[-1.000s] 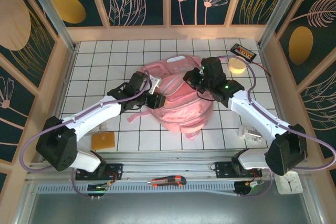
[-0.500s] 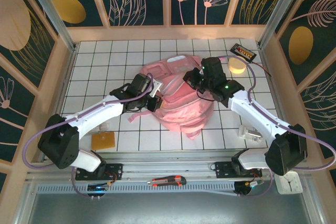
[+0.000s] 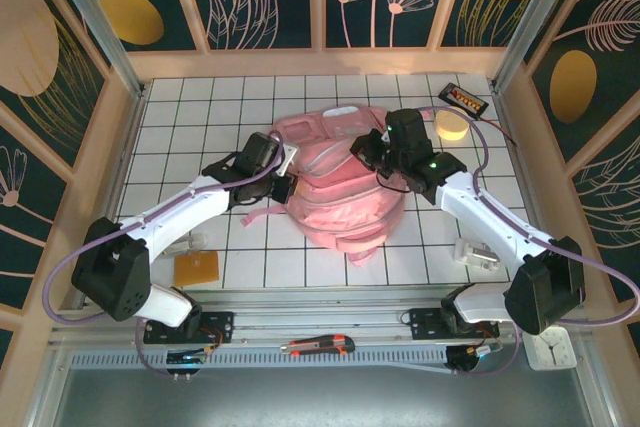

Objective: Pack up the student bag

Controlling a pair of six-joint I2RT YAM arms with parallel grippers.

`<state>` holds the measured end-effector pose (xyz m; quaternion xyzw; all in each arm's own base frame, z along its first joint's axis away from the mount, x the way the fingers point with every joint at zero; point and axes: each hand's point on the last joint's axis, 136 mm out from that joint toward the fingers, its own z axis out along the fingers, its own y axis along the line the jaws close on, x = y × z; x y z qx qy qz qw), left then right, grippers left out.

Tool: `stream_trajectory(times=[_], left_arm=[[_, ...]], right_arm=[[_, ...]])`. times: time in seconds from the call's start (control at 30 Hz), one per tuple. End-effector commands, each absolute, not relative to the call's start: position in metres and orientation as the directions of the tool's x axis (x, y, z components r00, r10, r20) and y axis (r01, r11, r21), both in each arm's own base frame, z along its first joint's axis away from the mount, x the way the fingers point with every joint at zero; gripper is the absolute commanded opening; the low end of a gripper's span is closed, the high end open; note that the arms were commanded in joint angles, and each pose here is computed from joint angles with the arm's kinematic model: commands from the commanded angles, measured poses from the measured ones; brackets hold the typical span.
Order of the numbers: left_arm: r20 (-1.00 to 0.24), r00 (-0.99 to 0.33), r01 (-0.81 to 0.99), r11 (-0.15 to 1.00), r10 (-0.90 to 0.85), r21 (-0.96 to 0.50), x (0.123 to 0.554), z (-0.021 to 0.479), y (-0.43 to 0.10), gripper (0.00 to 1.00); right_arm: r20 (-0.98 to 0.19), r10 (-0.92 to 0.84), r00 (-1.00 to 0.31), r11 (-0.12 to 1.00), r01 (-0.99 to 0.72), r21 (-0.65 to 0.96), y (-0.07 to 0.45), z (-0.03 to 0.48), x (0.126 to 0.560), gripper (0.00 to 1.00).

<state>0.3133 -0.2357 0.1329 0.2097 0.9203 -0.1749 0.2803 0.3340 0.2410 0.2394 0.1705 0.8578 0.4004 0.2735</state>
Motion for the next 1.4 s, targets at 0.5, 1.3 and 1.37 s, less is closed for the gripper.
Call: stream_trajectory(times=[0.5,1.3,1.37], left_arm=[[-0.675,-0.737,0.239,0.922,-0.032,-0.304,0.292,0.187,-0.176,0.74],[-0.390,-0.751,-0.469,0.846,-0.533,-0.252,0.183,0.129,-0.046,0.97],[-0.372,-0.731,-0.522,0.820,-0.572,-0.235,0.179,0.120,-0.037,0.97]], right_arm=[[-0.426,0.451,-0.784,0.643,-0.044,0.764,0.219,0.246,0.348,0.65],[-0.490,-0.119,-0.864,0.481,-0.482,0.732,0.366,0.246,0.245,0.99],[-0.488,-0.176,-0.855,0.449,-0.510,0.734,0.384,0.235,0.242,0.99]])
